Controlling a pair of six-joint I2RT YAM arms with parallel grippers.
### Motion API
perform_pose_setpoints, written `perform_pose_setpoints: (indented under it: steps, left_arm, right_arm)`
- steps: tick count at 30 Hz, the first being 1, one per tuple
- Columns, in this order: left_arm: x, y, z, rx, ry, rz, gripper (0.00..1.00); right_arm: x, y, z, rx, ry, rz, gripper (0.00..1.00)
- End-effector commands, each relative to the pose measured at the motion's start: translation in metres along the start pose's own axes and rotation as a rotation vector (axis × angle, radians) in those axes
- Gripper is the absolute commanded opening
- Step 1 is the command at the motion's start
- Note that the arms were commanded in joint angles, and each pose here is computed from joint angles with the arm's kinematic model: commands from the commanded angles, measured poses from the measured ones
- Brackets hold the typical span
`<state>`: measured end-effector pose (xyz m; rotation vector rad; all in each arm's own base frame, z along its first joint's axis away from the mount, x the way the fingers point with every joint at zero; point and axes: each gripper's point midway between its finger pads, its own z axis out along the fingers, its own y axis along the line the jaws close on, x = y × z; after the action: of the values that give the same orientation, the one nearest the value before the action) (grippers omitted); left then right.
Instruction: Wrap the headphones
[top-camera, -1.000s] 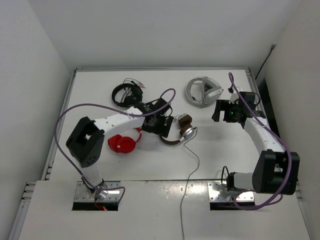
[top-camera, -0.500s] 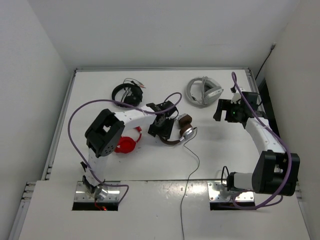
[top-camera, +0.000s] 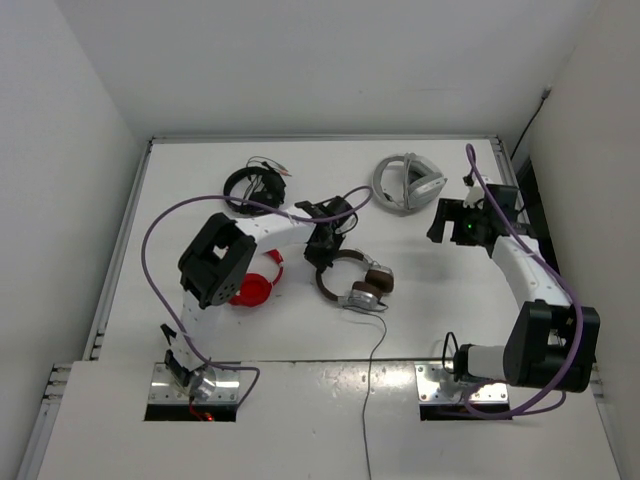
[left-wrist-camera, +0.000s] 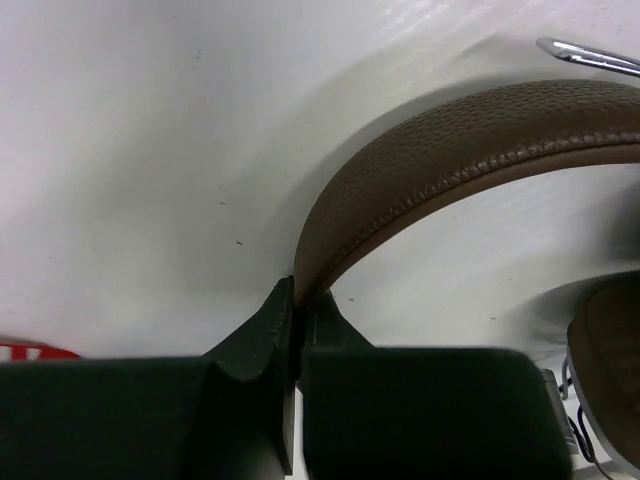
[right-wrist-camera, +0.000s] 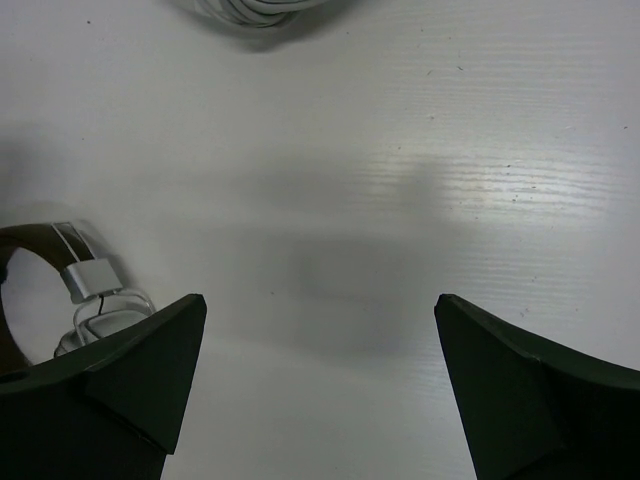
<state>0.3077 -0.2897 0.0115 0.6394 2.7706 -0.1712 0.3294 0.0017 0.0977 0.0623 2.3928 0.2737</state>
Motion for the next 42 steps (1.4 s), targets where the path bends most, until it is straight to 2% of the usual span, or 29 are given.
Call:
perform_pose_setpoints:
  steps: [1,5,6,8,9,12,20,25,30,36,38,42]
  left_arm:
    - [-0.023,0.047,0.002,-0.135,-0.057,0.115,0.01]
    - [-0.030,0.064,-0.002,-0.182,-0.081,0.095,0.07]
    - [-0.033,0.067,-0.002,-0.183,-0.090,0.072,0.17]
    - [-0.036,0.072,-0.002,-0.197,-0.105,0.039,0.25]
    - [-0.038,0.069,-0.002,-0.183,-0.113,0.029,0.39]
    - [-0.038,0.074,0.006,-0.170,-0.115,-0.026,0.58]
    - [-0.048,0.062,0.014,-0.091,-0.139,-0.045,0.56]
    - [-0.059,0.047,0.015,0.003,-0.177,0.038,0.54]
    - [-0.074,0.041,0.006,0.009,-0.224,0.095,0.54]
    - [-0.066,0.043,0.019,-0.015,-0.193,0.123,0.53]
    - [-0.063,0.045,0.024,-0.026,-0.182,0.132,0.49]
    - [-0.063,0.048,0.035,-0.039,-0.166,0.152,0.27]
  right_arm:
    - [0.002,0.010,0.001,-0.049,-0.006,-0.008,0.97]
    - [0.006,0.020,0.004,-0.071,0.002,-0.032,0.97]
    - [0.006,0.021,0.004,-0.080,0.002,-0.032,0.97]
    - [0.008,0.023,0.005,-0.089,0.011,-0.029,0.97]
    - [0.004,0.023,0.004,-0.090,0.003,-0.032,0.97]
    - [0.006,0.022,0.006,-0.089,0.011,-0.038,0.97]
    - [0.010,0.023,0.007,-0.098,0.020,-0.036,0.97]
    - [0.010,0.025,0.007,-0.108,0.020,-0.036,0.97]
    - [0.010,0.025,0.007,-0.108,0.020,-0.036,0.97]
    - [0.010,0.022,0.006,-0.102,0.018,-0.029,0.97]
    - [0.014,0.022,0.007,-0.101,0.027,-0.026,0.97]
    - [0.012,0.022,0.005,-0.102,0.018,-0.029,0.97]
